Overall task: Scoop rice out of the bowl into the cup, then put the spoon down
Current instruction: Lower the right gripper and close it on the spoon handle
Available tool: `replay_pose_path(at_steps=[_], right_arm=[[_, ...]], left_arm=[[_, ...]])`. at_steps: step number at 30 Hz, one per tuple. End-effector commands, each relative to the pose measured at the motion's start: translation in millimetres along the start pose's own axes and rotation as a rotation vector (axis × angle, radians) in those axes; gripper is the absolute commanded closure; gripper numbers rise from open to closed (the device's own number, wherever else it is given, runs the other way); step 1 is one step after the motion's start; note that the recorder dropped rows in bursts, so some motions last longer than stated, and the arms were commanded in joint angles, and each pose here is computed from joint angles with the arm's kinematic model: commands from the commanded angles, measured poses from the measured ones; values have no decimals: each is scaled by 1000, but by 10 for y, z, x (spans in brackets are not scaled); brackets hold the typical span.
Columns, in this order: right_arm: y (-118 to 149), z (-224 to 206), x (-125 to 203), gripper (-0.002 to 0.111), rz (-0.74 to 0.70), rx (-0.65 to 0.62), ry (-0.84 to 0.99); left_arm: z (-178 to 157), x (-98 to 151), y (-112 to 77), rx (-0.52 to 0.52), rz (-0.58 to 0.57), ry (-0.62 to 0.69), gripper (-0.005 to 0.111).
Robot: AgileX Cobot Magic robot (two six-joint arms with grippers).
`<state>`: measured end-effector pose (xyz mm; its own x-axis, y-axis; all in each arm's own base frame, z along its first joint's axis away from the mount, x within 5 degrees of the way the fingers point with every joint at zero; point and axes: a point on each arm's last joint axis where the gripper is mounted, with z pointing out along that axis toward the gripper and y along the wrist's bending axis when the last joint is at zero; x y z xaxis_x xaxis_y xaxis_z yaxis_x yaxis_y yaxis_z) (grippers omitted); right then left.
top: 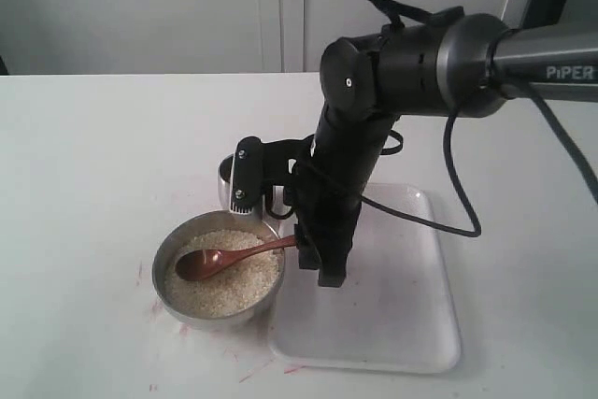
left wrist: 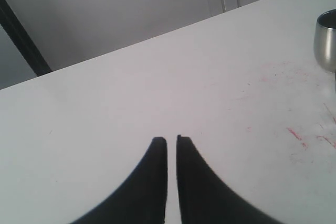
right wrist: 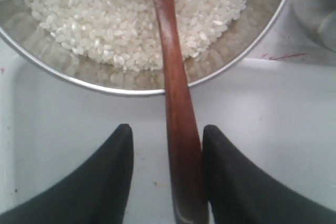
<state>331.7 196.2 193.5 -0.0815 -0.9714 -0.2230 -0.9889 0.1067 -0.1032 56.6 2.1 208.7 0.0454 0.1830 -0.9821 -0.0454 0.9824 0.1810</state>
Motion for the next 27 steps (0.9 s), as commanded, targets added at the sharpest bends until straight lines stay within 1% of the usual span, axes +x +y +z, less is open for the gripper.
replay_pose_path(at_steps=[1, 9, 15, 18, 22, 27], right_arm=[[-14, 33, 0, 68, 4, -10, -17], [14, 31, -23, 68, 31, -42, -41], [71, 35, -41, 68, 20, -79, -25], [109, 41, -82, 72, 6, -87, -24], [153, 51, -149, 81, -19, -81, -26], [157, 52, -158, 88, -18, -78, -27]], left_arm=[[-3, -25, 4, -1, -13, -13, 92], [-3, -25, 4, -1, -13, -13, 92], [-3, -25, 4, -1, -13, -13, 92], [-3, -25, 4, -1, -13, -13, 92], [-3, -25, 4, -1, -13, -13, 92], [-3, -25, 4, -1, -13, -13, 92]])
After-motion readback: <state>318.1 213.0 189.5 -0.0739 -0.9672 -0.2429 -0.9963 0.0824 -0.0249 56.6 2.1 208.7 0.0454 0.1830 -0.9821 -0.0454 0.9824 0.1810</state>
